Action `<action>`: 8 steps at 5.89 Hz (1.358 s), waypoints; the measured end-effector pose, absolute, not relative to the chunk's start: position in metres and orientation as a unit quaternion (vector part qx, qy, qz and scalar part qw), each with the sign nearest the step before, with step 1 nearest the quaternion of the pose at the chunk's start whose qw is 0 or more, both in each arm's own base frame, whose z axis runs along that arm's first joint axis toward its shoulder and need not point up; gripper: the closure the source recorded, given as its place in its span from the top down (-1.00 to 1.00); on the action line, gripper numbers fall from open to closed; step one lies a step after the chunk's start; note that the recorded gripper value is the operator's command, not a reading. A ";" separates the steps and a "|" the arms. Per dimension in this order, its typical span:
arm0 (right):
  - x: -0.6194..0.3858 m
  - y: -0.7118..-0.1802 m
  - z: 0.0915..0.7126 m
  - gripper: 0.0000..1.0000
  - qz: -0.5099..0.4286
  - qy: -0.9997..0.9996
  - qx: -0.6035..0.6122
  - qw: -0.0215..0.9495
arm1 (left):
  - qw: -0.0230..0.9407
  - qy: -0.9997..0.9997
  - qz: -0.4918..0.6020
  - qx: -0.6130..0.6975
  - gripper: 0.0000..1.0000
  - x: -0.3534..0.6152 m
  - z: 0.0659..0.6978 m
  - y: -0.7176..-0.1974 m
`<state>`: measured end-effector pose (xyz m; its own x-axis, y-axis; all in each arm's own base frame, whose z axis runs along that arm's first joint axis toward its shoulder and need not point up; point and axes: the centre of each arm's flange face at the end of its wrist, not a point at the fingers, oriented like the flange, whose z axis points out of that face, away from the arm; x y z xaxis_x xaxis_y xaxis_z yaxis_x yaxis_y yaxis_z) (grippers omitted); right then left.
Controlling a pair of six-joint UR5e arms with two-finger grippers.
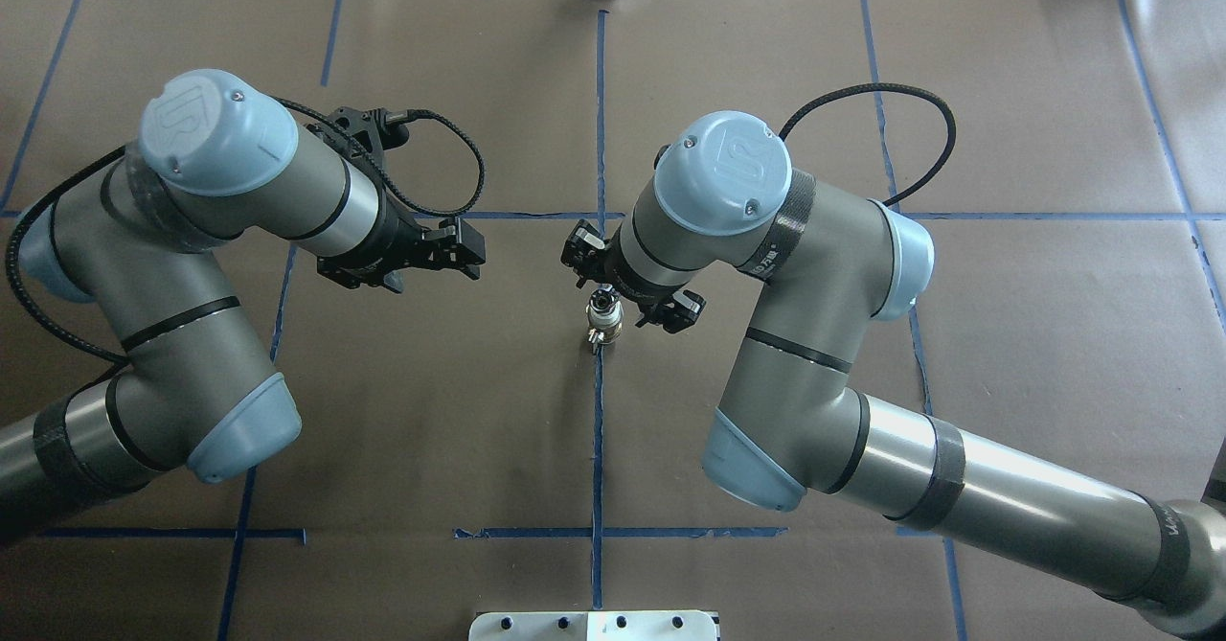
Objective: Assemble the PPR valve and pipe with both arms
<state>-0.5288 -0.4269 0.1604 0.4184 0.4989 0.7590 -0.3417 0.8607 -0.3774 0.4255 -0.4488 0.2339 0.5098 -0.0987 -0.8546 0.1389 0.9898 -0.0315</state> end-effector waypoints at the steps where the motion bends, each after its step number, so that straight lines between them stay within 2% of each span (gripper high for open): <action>1: -0.514 -0.429 0.156 1.00 0.251 -0.487 -0.077 0.833 | 0.868 0.490 -0.071 0.021 0.82 0.420 0.235 -0.450; 2: -0.486 -0.432 0.160 1.00 0.257 -0.496 -0.070 0.827 | 0.869 0.489 -0.075 0.022 0.82 0.413 0.240 -0.453; 4: -0.411 -0.444 0.223 1.00 0.232 -0.481 -0.023 0.845 | 0.880 0.471 -0.057 0.033 0.82 0.395 0.271 -0.454; 6: -0.330 -0.470 0.306 1.00 0.148 -0.436 0.034 0.887 | 0.893 0.447 -0.020 0.048 0.98 0.363 0.314 -0.461; 8: -0.243 -0.484 0.390 1.00 0.063 -0.406 0.039 0.911 | 0.893 0.447 0.031 0.043 0.99 0.286 0.366 -0.482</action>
<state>-0.2433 -0.4837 0.3903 0.6628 0.0843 0.7440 -0.1469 0.9890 0.0188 0.2859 -0.4816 0.3660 0.5990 0.0945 -0.7951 -0.0173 0.9943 0.1051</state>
